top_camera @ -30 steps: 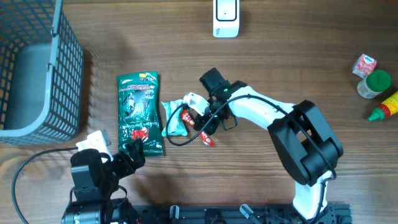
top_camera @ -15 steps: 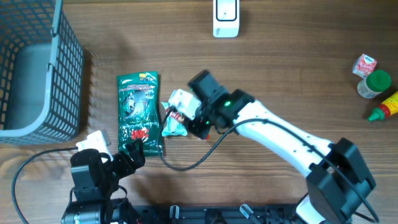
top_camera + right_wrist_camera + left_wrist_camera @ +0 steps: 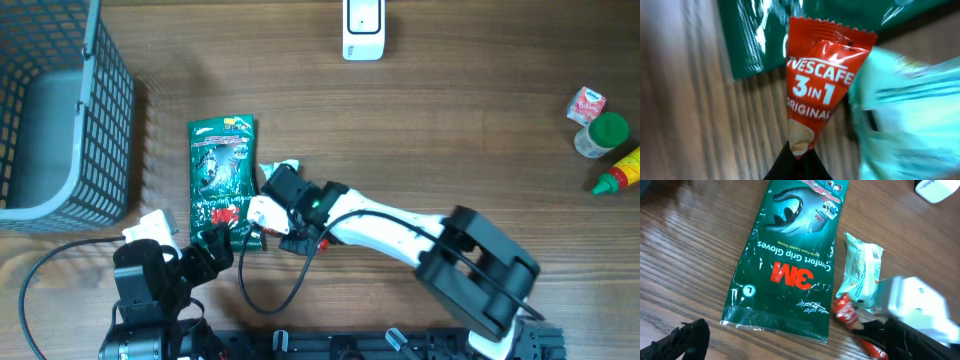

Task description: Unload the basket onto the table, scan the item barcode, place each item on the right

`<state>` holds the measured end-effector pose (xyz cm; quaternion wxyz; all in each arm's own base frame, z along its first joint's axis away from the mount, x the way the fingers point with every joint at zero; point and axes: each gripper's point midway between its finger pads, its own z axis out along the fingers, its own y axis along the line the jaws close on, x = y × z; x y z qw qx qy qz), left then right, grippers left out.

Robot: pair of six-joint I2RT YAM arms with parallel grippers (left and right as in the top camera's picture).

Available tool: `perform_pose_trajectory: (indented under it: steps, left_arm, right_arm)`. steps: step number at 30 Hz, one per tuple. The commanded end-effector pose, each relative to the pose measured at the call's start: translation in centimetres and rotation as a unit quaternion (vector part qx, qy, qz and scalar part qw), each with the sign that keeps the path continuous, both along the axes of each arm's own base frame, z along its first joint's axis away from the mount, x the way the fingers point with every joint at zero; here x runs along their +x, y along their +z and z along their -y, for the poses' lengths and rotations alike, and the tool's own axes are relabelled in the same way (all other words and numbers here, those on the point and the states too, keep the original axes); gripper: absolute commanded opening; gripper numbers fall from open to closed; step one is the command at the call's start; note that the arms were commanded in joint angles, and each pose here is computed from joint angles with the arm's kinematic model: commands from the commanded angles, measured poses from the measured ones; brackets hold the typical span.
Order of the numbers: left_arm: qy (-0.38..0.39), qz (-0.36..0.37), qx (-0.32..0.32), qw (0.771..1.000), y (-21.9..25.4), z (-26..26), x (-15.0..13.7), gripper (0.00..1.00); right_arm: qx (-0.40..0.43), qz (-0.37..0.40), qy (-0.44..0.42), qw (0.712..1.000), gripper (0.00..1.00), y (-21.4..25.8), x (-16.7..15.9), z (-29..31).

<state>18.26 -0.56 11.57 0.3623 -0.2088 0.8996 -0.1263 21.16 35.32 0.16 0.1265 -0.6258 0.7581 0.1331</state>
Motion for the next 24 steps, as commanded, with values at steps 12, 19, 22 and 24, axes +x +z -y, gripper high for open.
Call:
perform_pose_trajectory:
  steps: [12, 19, 22, 24]
  left_arm:
    - [0.002, 0.001, 0.008, 1.000, -0.1, -0.3, 0.0, 1.00]
    - [0.002, 0.001, 0.008, 1.000, -0.1, -0.3, 0.0, 1.00]
    - [0.002, 0.001, 0.008, 1.000, -0.1, -0.3, 0.0, 1.00]
    - [0.002, 0.001, 0.008, 1.000, -0.1, -0.3, 0.0, 1.00]
  right_arm:
    - [-0.027, 0.044, -0.018, 0.999, 0.04, -0.5, 2.2, 0.5]
    - [0.006, 0.069, -0.054, 0.996, 0.04, 5.3, 3.5, 0.3]
    - [0.035, 0.072, -0.059, 0.995, 0.04, 6.5, 4.0, -0.4]
    - [0.029, 0.073, -0.055, 0.995, 0.04, 5.5, 4.5, -0.1]
